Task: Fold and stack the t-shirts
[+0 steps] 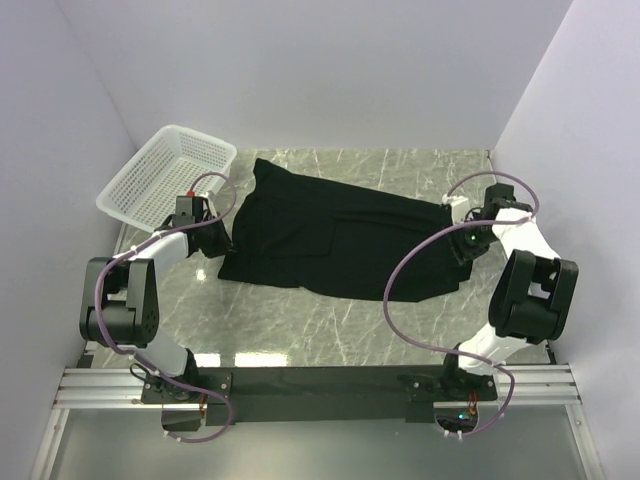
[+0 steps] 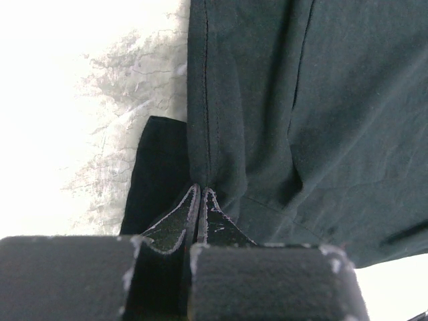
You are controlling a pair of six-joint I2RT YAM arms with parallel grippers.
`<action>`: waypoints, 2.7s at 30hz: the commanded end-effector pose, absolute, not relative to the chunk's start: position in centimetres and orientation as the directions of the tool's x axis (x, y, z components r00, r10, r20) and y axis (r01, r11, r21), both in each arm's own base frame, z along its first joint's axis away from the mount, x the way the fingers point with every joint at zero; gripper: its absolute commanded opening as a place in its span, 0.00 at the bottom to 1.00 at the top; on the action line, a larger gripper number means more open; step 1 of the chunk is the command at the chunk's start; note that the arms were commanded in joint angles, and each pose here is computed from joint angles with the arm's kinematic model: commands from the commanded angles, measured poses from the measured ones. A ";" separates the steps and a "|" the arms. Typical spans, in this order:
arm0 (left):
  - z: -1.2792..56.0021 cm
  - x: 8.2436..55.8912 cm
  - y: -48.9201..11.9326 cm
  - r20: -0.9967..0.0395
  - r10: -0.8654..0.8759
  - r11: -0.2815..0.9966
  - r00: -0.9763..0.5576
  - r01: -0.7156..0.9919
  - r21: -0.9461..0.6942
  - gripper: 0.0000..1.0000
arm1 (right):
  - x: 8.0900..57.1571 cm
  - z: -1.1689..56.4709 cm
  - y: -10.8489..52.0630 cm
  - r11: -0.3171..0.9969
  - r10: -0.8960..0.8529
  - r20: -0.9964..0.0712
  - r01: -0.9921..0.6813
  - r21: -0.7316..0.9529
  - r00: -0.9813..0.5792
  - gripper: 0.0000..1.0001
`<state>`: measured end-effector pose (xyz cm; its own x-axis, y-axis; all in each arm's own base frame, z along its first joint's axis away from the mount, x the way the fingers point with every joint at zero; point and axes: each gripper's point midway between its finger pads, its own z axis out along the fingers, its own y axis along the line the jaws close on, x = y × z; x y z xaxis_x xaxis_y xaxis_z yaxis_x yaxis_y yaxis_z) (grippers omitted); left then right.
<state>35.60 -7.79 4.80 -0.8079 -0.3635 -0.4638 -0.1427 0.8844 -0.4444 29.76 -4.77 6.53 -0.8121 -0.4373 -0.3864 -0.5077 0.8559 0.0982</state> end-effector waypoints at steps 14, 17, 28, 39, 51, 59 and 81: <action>5.6 36.2 -8.4 -0.483 -0.345 0.879 -0.805 -0.096 -0.468 0.01 | 20.9 5.4 -0.1 0.419 -0.823 -0.410 -0.908 0.028 -0.392 0.53; 5.5 36.3 -8.5 -0.480 -0.343 0.878 -0.808 -0.094 -0.470 0.01 | 21.3 3.7 0.2 0.393 -0.858 -0.366 -0.919 -0.013 -0.361 0.53; 5.4 35.8 -8.3 -0.478 -0.343 0.881 -0.809 -0.100 -0.463 0.01 | 24.7 2.2 -0.2 0.443 -0.862 -0.329 -0.888 -0.123 -0.385 0.56; 5.3 35.8 -8.3 -0.475 -0.335 0.883 -0.814 -0.096 -0.459 0.01 | 22.8 0.5 0.6 0.441 -0.861 -0.299 -0.897 -0.033 -0.412 0.31; 5.4 35.8 -8.2 -0.480 -0.332 0.887 -0.812 -0.096 -0.452 0.01 | 17.6 8.5 4.7 0.295 -0.806 -0.458 -0.925 0.237 -0.375 0.00; 5.3 36.1 -8.5 -0.470 -0.328 0.881 -0.819 -0.087 -0.464 0.01 | 26.3 6.0 4.6 0.644 -0.568 -0.429 -0.704 0.299 -0.702 0.02; 4.9 36.1 -8.8 -0.455 -0.326 0.875 -0.829 -0.082 -0.477 0.01 | 24.6 7.3 1.8 0.625 -0.701 -0.473 -0.779 -0.050 -0.533 0.50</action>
